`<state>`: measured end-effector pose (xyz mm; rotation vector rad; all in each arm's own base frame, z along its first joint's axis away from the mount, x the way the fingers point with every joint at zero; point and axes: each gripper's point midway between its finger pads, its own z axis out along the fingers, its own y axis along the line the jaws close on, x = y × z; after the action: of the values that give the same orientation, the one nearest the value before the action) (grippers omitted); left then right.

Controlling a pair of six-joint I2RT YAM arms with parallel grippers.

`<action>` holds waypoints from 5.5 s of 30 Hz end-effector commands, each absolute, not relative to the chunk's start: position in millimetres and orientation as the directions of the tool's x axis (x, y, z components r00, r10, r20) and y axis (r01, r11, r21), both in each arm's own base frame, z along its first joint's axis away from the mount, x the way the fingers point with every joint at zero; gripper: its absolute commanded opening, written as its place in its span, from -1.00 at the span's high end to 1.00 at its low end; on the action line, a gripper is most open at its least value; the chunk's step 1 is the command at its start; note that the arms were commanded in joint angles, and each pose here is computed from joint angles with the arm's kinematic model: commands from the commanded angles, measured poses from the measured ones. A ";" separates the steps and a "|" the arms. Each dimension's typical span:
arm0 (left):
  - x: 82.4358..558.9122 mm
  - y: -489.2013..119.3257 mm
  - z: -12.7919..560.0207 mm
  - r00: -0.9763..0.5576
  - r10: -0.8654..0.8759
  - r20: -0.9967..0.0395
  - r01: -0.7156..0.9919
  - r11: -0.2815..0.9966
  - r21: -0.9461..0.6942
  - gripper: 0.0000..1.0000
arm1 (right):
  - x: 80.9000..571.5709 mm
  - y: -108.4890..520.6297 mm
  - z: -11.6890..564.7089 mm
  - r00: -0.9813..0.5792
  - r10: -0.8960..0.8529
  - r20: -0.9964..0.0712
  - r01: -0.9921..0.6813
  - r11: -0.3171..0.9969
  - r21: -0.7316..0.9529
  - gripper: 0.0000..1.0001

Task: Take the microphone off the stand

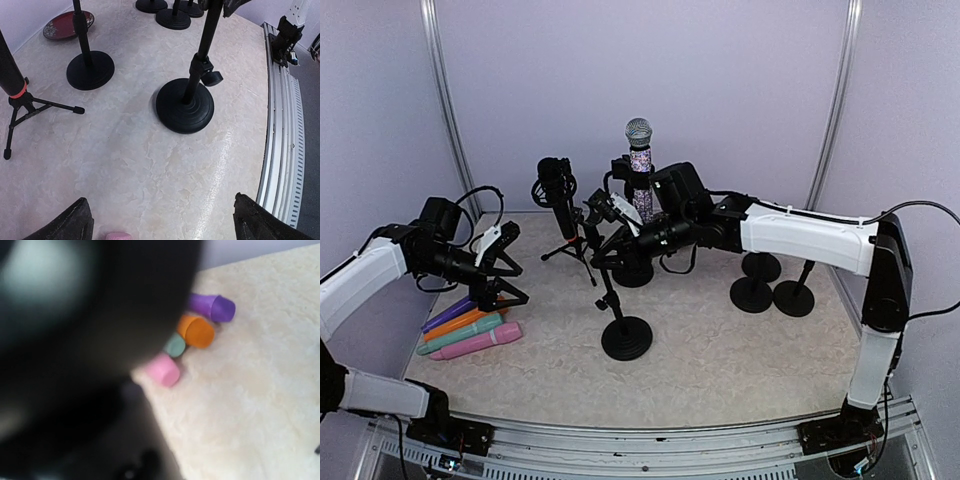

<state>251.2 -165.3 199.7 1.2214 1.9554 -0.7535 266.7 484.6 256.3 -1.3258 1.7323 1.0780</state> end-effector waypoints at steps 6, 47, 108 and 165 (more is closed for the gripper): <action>250.9 -155.6 215.9 -0.289 0.517 -0.806 0.907 0.416 -0.058 -0.90 | 254.0 443.7 283.8 -0.202 -0.347 -0.916 -0.979 0.062 0.192 1.00; 264.2 -141.1 236.0 -0.252 0.503 -0.827 0.853 0.520 0.056 -0.94 | 204.1 411.1 190.5 -0.955 0.072 -0.286 -0.236 0.397 0.887 -0.58; 260.6 -147.1 224.1 -0.263 0.536 -0.802 0.875 0.483 0.036 -0.92 | 259.2 258.1 90.7 -0.935 0.055 -0.349 -0.178 0.780 0.600 1.00; 253.6 -145.3 222.1 -0.291 0.572 -0.767 0.882 0.471 0.016 -0.91 | 288.9 274.1 166.3 -0.768 0.016 -0.640 -0.449 0.699 0.556 0.09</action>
<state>260.0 -142.5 214.2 1.1810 2.0270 -0.5431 278.6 267.7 162.5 -0.2715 2.3121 0.9679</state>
